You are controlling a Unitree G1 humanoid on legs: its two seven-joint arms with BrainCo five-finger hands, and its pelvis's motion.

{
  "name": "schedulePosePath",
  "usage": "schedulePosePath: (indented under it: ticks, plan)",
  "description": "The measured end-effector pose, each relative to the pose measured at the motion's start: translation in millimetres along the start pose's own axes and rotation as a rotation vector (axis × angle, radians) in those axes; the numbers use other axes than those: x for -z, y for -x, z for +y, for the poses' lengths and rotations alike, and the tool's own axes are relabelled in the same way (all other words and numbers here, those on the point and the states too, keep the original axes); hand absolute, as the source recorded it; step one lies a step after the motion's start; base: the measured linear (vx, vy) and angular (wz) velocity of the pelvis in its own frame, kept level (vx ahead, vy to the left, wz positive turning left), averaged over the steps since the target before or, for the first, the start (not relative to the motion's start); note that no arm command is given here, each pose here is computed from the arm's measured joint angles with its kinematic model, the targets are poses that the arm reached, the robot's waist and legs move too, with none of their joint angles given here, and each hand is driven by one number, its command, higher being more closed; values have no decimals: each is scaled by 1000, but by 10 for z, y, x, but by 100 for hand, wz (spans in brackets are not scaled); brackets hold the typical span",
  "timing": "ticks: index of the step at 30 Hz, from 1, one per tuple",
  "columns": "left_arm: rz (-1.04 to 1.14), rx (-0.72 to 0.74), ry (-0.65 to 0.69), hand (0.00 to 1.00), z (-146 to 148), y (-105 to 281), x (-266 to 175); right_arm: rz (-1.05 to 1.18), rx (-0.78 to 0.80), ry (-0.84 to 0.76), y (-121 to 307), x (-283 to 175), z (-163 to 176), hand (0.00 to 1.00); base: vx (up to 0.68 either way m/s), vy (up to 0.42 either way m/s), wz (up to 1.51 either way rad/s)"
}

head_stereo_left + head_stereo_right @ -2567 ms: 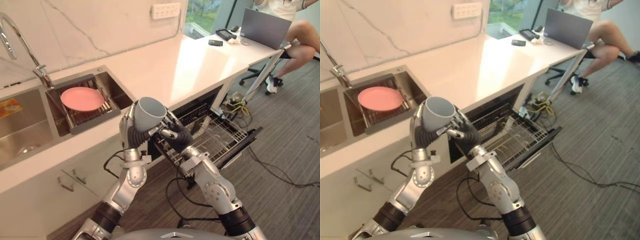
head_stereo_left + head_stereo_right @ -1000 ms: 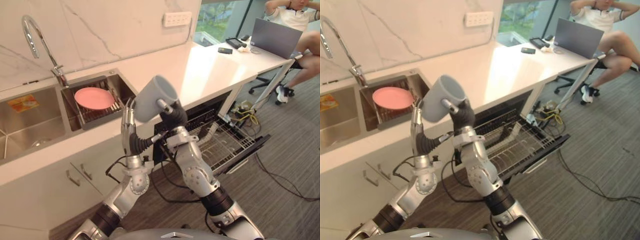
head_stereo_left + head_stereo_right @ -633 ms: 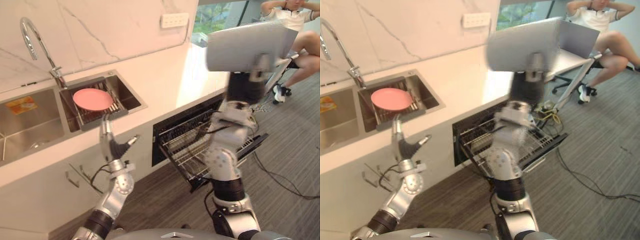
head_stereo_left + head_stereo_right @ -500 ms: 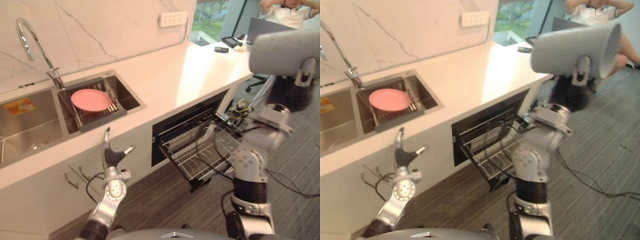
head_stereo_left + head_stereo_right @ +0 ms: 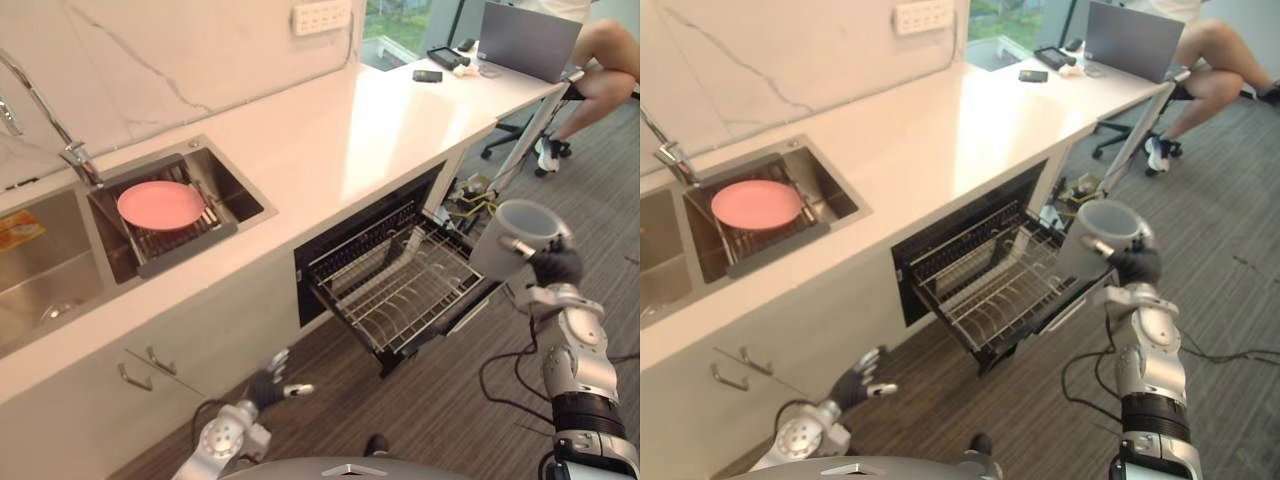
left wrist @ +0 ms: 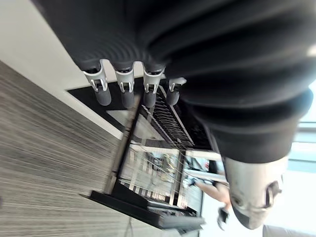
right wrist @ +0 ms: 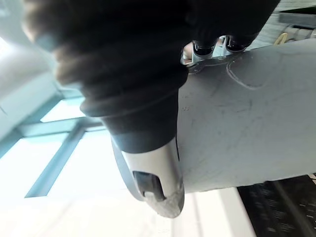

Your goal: Walk over to the sink, pick up the cup, carry it to the dishwasher, place the cup inside the dishwasher, then close the dishwasher door

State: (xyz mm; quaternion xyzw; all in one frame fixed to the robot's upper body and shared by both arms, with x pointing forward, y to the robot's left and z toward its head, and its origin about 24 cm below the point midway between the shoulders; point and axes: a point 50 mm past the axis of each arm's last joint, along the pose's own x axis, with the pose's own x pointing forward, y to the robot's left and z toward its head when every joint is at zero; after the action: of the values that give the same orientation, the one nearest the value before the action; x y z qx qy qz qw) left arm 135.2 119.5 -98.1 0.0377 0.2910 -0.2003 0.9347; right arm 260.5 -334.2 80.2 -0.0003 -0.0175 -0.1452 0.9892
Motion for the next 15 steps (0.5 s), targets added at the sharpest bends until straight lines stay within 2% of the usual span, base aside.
schedulePosePath:
  ticks: [4,6,8,10,12,15]
  plan:
    - [132,-112,28,0,145,123,321,123,-16,83,49,253,-18,100,-13,19,30]
    - [180,-245,50,0,313,235,449,187,-41,152,67,379,-10,100,-9,25,21]
    - [242,-350,16,0,448,256,511,244,-55,214,75,488,6,100,3,17,39]
    - [362,-464,-5,0,640,338,671,307,-76,260,54,595,62,100,9,17,25]
    - [600,-585,-7,0,778,635,1030,342,-93,300,8,649,119,100,0,0,0]
    - [758,-617,18,0,875,849,1202,377,-82,295,-104,636,158,100,-16,0,15]
